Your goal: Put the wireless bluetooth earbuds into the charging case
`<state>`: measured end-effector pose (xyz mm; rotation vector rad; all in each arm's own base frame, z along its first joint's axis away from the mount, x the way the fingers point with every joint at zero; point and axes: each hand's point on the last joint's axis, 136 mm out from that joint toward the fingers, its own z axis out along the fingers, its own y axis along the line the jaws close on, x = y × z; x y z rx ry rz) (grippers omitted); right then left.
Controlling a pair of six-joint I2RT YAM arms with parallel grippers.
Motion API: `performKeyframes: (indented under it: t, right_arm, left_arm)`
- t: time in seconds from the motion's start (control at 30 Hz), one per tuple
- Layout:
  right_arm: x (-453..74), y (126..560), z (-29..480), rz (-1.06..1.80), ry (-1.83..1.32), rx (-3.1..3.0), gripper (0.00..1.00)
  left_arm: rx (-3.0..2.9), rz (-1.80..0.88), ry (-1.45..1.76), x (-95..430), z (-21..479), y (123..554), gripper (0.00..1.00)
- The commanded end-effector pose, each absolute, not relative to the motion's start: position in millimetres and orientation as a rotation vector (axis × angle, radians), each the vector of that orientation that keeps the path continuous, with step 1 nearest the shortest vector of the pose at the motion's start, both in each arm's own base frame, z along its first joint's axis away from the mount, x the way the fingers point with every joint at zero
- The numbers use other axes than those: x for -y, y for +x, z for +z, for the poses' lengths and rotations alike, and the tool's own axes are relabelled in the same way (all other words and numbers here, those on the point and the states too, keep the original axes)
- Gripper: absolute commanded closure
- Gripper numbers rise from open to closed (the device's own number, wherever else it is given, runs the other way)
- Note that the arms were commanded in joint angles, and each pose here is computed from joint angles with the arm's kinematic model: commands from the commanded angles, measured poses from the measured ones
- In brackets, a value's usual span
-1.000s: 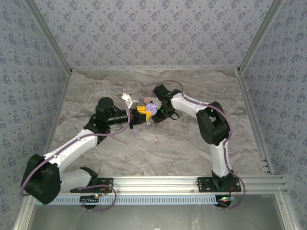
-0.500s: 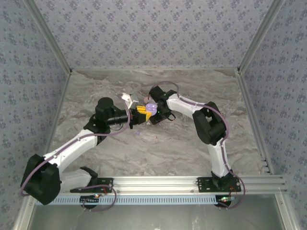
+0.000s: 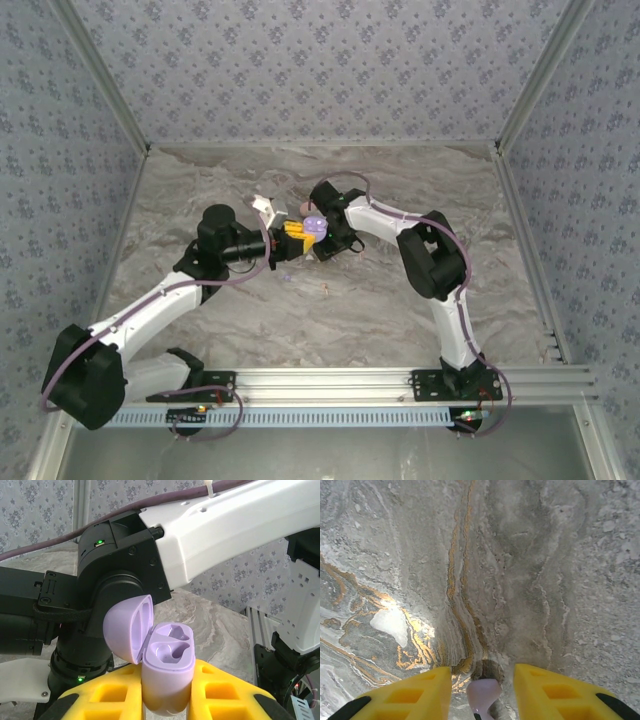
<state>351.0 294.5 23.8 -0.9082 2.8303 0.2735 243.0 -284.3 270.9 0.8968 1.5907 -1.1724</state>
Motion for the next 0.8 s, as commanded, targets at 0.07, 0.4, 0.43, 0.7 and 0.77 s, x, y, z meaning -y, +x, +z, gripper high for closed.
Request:
performKeyframes:
  t: [0.07, 0.4, 0.43, 0.7, 0.77]
  right_arm:
    - [-288, 344, 16, 0.207, -0.926, -2.883, 0.60]
    - [-281, 341, 11, 0.151, -0.936, -2.901, 0.66]
    - [-281, 342, 11, 0.140, -0.934, -2.900, 0.67]
    - [-265, 351, 12, 0.103, -0.802, -2.935, 0.75]
    - [-261, 353, 13, 0.092, -0.777, -2.938, 0.75]
  left_arm:
    - [-1.542, -1.154, 0.918, 283, 279, 237, 0.80]
    - [-1.539, -1.149, 0.922, 282, 279, 235, 0.80]
    - [-1.540, -1.148, 0.923, 281, 279, 235, 0.80]
    - [-1.538, -1.135, 0.928, 280, 280, 233, 0.80]
    - [-1.542, -1.136, 0.928, 280, 279, 233, 0.80]
